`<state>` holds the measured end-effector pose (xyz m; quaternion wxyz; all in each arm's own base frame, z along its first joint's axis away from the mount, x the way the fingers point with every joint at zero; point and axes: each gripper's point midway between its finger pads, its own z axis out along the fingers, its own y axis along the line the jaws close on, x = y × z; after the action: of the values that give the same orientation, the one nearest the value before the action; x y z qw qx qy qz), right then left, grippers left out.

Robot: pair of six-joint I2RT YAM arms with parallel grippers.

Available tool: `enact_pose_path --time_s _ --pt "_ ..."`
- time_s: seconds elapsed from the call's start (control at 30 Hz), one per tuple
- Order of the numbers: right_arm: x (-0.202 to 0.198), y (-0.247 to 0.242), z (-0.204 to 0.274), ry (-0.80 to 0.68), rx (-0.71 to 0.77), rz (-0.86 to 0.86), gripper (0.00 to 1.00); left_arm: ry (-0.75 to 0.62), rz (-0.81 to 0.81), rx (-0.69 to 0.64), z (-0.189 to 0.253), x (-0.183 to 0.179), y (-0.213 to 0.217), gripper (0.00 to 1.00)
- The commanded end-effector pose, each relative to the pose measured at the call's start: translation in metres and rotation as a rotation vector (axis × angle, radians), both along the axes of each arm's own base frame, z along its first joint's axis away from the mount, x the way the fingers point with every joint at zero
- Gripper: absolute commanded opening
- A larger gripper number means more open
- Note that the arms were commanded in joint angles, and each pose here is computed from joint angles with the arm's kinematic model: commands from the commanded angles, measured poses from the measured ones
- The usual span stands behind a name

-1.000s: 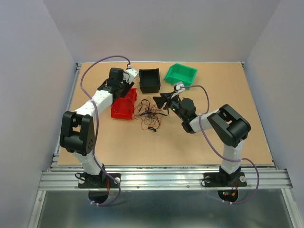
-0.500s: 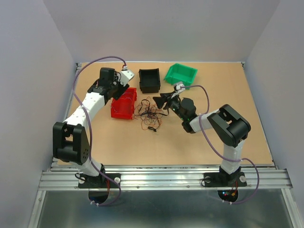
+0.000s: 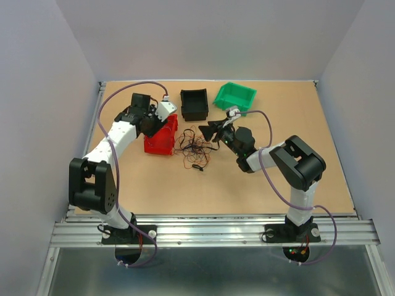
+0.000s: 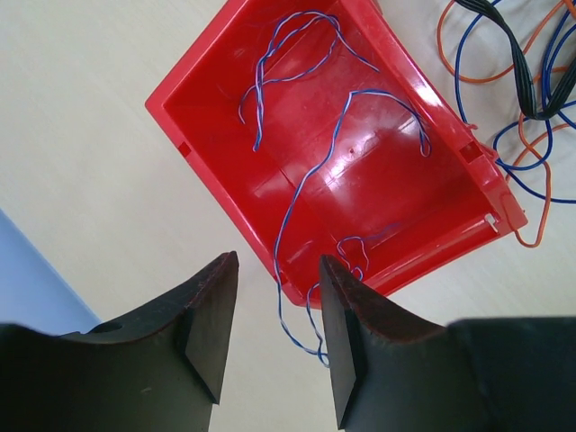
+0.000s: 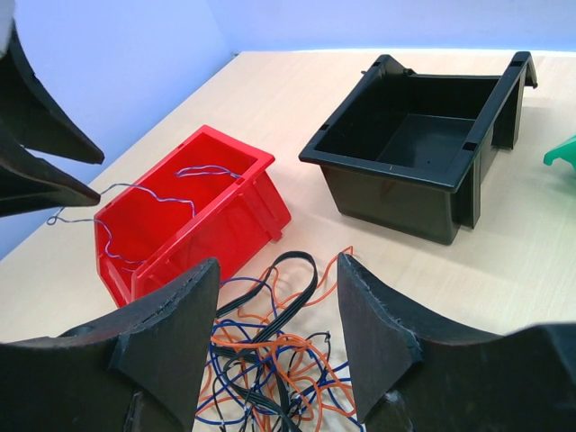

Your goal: Untangle the cables

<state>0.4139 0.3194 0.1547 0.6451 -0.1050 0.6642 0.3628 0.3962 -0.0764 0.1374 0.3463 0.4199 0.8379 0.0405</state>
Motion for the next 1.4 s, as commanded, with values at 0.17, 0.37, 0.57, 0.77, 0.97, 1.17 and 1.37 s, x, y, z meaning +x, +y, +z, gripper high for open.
enact_pose_path --time_s 0.17,0.37,0.57,0.77,0.97,1.17,1.37 --pt "-0.002 -0.002 0.019 -0.063 0.043 0.002 0.60 0.006 0.019 0.014 -0.010 0.021 0.000 0.45" --pt "-0.002 -0.003 0.021 -0.067 0.043 0.001 0.60 -0.011 0.032 0.015 -0.011 0.033 -0.001 0.19" --pt "-0.002 -0.003 0.020 -0.068 0.041 0.003 0.60 -0.008 0.029 0.007 -0.012 0.033 -0.003 0.00" --pt "-0.003 -0.002 0.020 -0.067 0.045 0.006 0.60 -0.002 0.038 -0.023 -0.021 0.031 -0.013 0.00" --pt "-0.002 -0.002 0.020 -0.065 0.047 0.008 0.60 -0.024 0.086 -0.040 -0.054 0.046 -0.027 0.00" --pt "-0.004 -0.003 0.020 -0.067 0.043 0.006 0.60 0.023 0.116 -0.009 -0.099 0.060 -0.036 0.00" --pt "-0.004 -0.004 0.019 -0.068 0.039 0.008 0.60 0.015 0.142 0.016 -0.112 0.058 -0.029 0.00"
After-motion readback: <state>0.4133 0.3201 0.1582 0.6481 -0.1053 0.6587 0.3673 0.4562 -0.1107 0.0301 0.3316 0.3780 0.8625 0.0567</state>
